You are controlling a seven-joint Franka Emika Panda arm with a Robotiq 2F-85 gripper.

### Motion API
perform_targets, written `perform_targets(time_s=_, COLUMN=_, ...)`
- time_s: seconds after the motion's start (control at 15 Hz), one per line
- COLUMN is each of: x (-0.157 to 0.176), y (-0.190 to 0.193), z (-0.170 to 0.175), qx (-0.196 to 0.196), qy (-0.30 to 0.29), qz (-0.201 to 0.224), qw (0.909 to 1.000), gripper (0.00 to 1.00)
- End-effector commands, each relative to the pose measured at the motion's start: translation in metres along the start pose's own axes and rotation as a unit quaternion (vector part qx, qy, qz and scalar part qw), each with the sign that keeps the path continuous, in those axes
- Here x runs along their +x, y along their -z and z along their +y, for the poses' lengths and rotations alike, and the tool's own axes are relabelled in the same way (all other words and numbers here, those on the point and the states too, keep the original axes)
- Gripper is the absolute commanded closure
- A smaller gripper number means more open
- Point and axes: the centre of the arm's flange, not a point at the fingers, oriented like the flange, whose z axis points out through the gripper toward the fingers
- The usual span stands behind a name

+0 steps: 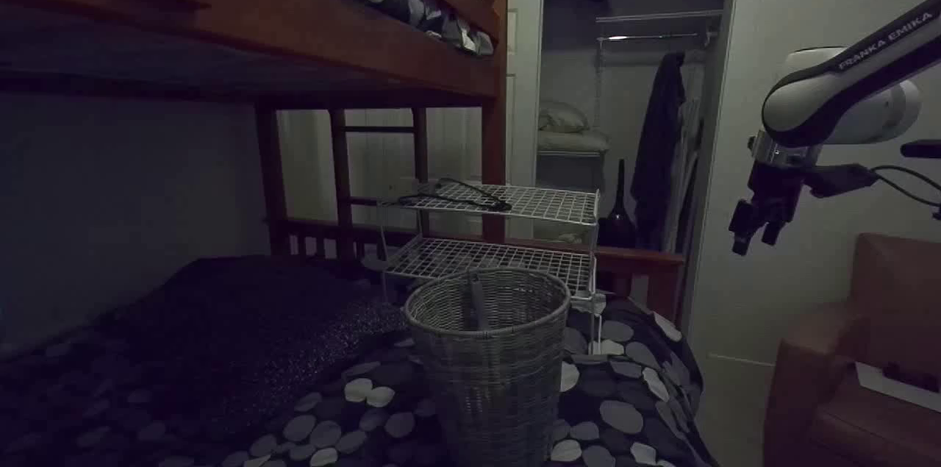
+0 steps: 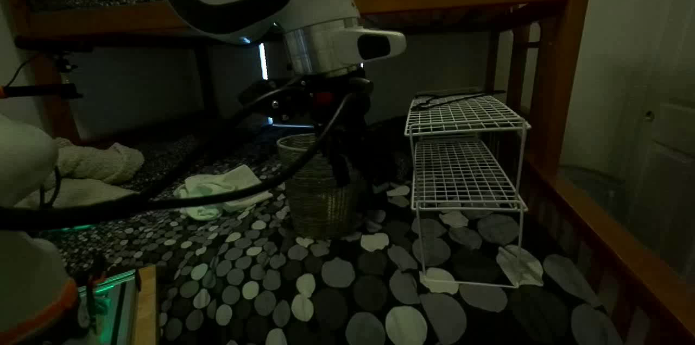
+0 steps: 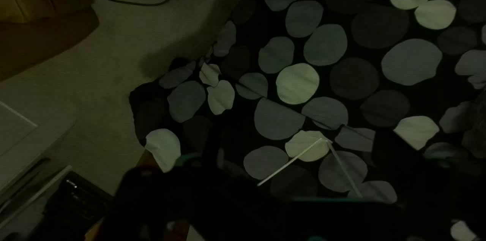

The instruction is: Hang the black coat hanger on the top bank

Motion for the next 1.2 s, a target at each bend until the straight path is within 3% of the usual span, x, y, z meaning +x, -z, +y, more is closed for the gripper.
perform_targets(time_s=0.0, x=0.000, y=0.000, z=0.000, qx=0.000, qy=0.000, qz=0.000, qw=1.0000, gripper=0.00)
perform_targets(time_s=0.27, x=0.000, y=0.000, z=0.000, qx=0.000, qy=0.000, qz=0.000, qw=1.0000, gripper=0.00)
perform_targets(time_s=0.4, x=0.022, y=0.014, z=-0.002, qx=0.009, qy=-0.015, qz=0.039, qw=0.9991, gripper=0.00)
perform_targets(time_s=0.53, x=0.063, y=0.049, z=-0.010, qx=0.015, qy=-0.012, qz=0.104, qw=0.9944, gripper=0.00)
perform_targets(time_s=0.67, x=0.110, y=0.087, z=-0.024, qx=0.033, qy=-0.001, qz=0.141, qw=0.9895, gripper=0.00)
perform_targets(time_s=0.93, x=0.191, y=0.140, z=-0.076, qx=0.065, qy=0.043, qz=0.148, qw=0.9859, gripper=0.00)
perform_targets(time_s=1.13, x=0.248, y=0.152, z=-0.108, qx=0.102, qy=0.019, qz=0.143, qw=0.9843, gripper=0.00)
